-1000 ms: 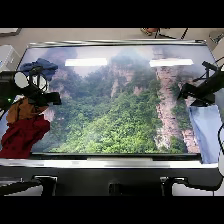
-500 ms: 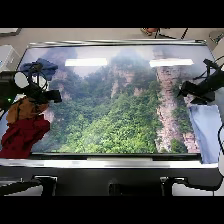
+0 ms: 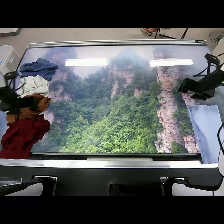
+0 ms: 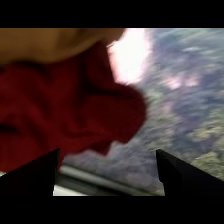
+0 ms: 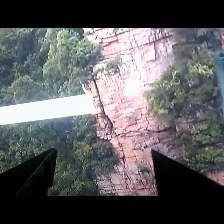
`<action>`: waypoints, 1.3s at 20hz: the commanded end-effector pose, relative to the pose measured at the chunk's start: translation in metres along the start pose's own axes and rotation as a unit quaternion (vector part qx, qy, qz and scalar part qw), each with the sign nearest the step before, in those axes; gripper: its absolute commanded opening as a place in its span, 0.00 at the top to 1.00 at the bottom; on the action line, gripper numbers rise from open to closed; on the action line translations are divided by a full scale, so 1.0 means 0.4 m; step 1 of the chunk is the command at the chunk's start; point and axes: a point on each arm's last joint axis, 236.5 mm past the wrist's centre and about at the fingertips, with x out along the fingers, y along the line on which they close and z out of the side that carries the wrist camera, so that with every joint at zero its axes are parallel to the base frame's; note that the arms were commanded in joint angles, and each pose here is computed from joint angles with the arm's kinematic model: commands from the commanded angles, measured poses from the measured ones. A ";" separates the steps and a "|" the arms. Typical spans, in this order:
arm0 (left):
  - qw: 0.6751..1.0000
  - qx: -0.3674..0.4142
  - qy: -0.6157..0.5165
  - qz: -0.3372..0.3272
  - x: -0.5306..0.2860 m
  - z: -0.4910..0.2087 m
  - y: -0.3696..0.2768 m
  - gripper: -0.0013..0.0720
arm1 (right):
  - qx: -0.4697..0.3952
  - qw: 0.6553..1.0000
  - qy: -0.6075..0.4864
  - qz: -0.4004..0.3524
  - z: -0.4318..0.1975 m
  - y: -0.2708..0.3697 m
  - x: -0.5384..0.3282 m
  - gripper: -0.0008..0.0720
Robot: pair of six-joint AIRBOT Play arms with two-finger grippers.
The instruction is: Fold the clothes and pants, and hang the long-sleeved shirts on hangers.
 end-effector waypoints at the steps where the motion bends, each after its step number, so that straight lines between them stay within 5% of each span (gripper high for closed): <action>1: 0.993 -0.111 0.015 -0.021 0.069 -0.101 0.124 0.01 | -0.010 0.999 0.034 0.012 -0.039 0.014 0.008 0.07; 8: 0.978 -0.190 -0.036 -0.078 0.256 -0.128 0.188 0.01 | -0.007 0.993 0.118 0.016 -0.139 0.017 -0.008 0.07; 19: 0.979 -0.182 0.019 -0.089 0.381 -0.151 0.209 0.02 | 0.029 0.985 0.162 0.043 -0.188 0.055 -0.025 0.07; 20: 0.979 -0.181 0.022 -0.090 0.381 -0.154 0.207 0.34 | 0.029 0.985 0.165 0.043 -0.190 0.056 -0.026 0.07; 21: 0.979 -0.181 0.029 -0.091 0.378 -0.161 0.205 0.77 | 0.029 0.985 0.166 0.043 -0.192 0.056 -0.027 0.07; 22: 0.980 -0.175 0.034 -0.093 0.370 -0.166 0.203 0.94 | 0.029 0.985 0.166 0.043 -0.192 0.056 -0.026 0.07; 26: 0.981 -0.169 -0.053 -0.084 0.195 -0.069 0.245 0.95 | 0.027 0.986 0.159 0.043 -0.184 0.055 -0.024 0.07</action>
